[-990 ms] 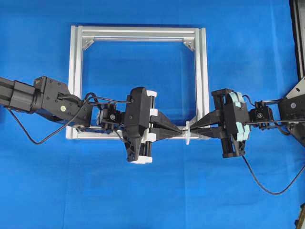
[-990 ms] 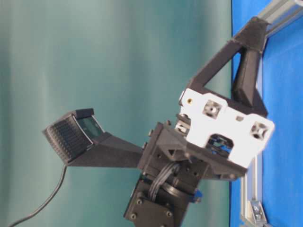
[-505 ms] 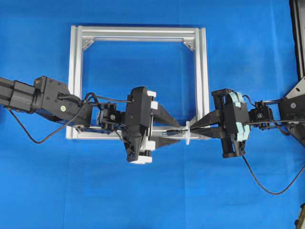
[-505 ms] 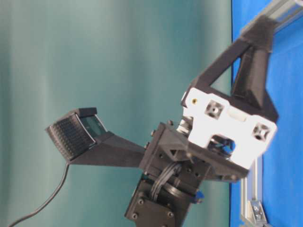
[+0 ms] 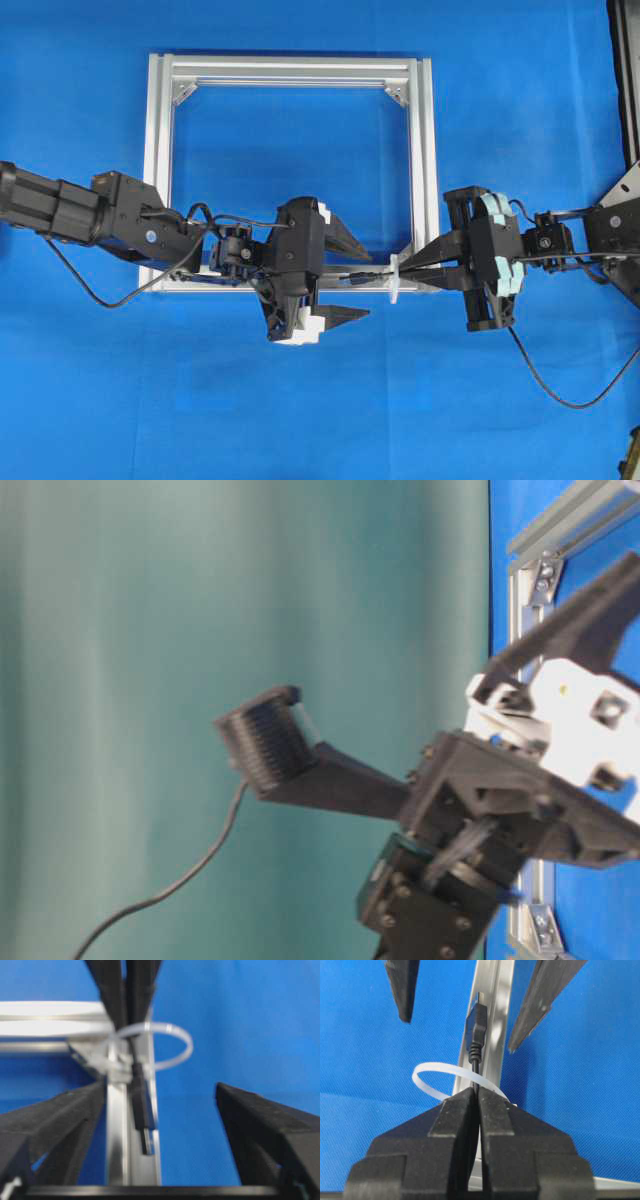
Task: Insert the wire through the string loop located on the right side.
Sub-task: 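Close the left gripper on the USB plug beyond the loop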
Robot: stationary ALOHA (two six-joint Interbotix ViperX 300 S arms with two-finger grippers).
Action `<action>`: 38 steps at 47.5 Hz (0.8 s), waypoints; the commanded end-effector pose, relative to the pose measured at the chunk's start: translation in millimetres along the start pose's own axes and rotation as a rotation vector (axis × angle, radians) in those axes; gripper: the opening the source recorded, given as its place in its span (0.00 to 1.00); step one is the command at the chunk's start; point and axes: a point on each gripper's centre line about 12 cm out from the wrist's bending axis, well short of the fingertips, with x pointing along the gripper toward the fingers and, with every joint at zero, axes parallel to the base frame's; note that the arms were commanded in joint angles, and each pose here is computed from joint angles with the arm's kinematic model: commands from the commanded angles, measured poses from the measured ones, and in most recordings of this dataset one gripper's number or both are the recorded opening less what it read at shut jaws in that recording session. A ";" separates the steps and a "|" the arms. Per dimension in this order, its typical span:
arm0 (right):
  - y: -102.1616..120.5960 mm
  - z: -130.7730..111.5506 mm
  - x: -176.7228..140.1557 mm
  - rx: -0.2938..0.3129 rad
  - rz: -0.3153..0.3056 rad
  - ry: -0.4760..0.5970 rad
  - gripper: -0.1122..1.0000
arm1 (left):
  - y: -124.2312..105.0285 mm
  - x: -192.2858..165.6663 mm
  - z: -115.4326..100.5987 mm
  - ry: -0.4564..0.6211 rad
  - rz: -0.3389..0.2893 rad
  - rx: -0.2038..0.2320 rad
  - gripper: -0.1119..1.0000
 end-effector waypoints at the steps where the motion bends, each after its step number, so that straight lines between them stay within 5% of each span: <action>1: 2.3 8.4 0.9 -0.005 0.008 -0.029 0.07 | 1.8 -0.6 13.2 -0.039 0.003 -0.003 0.88; 38: 2.2 8.2 0.9 -0.005 0.008 -0.027 0.07 | 1.8 -1.8 14.2 -0.042 0.003 -0.003 0.87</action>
